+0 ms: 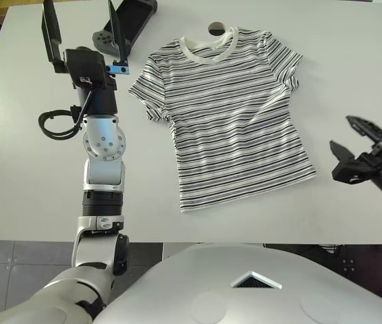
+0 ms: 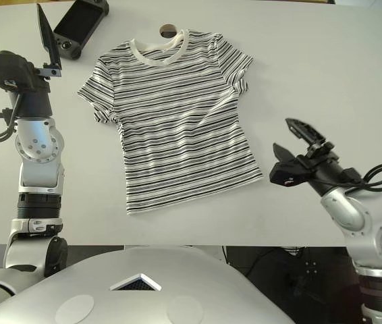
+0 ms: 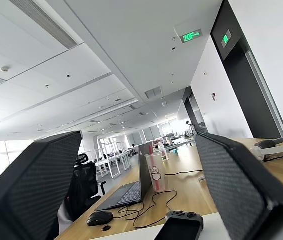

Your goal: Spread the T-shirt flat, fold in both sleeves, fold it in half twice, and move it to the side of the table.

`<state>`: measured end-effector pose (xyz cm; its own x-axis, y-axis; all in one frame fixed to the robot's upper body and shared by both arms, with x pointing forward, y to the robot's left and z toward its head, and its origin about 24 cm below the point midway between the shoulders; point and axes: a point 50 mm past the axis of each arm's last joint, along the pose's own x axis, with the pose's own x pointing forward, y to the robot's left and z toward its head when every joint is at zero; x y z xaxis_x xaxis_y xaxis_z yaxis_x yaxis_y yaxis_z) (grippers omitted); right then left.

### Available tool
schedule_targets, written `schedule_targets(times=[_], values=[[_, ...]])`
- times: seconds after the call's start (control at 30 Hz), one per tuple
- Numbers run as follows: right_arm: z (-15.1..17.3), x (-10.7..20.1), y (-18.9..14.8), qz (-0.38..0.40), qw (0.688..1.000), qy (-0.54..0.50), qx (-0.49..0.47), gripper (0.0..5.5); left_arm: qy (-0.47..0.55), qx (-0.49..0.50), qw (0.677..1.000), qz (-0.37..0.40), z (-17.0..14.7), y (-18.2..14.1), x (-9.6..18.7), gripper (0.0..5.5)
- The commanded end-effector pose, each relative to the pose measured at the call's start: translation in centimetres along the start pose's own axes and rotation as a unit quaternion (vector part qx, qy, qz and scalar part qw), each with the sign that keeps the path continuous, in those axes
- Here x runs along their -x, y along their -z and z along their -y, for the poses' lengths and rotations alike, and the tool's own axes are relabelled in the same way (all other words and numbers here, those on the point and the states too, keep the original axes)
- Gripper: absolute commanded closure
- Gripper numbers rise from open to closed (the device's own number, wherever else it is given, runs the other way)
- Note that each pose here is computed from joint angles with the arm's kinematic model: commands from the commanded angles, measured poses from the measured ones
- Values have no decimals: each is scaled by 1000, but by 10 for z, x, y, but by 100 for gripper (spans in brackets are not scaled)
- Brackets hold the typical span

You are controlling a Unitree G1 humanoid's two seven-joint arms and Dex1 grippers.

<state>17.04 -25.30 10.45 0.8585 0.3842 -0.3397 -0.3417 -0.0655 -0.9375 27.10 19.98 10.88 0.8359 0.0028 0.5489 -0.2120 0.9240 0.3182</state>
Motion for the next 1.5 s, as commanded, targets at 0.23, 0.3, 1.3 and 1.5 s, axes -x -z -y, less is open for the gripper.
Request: schedule_targets(times=[0.23,0.3,1.3,1.5], values=[[-31,-53,-36,108,992,-66,-10,206,15,18,1000,-7,11,4,2,133],[-42,-59,-34,103,991,-77,-20,206,18,21,1000,-7,13,5,1,133],[-82,30,-62,111,972,-187,-92,206,31,-28,999,10,-14,7,-7,133],[-81,37,-54,93,973,-196,-80,206,30,-45,998,22,-20,4,-11,133]])
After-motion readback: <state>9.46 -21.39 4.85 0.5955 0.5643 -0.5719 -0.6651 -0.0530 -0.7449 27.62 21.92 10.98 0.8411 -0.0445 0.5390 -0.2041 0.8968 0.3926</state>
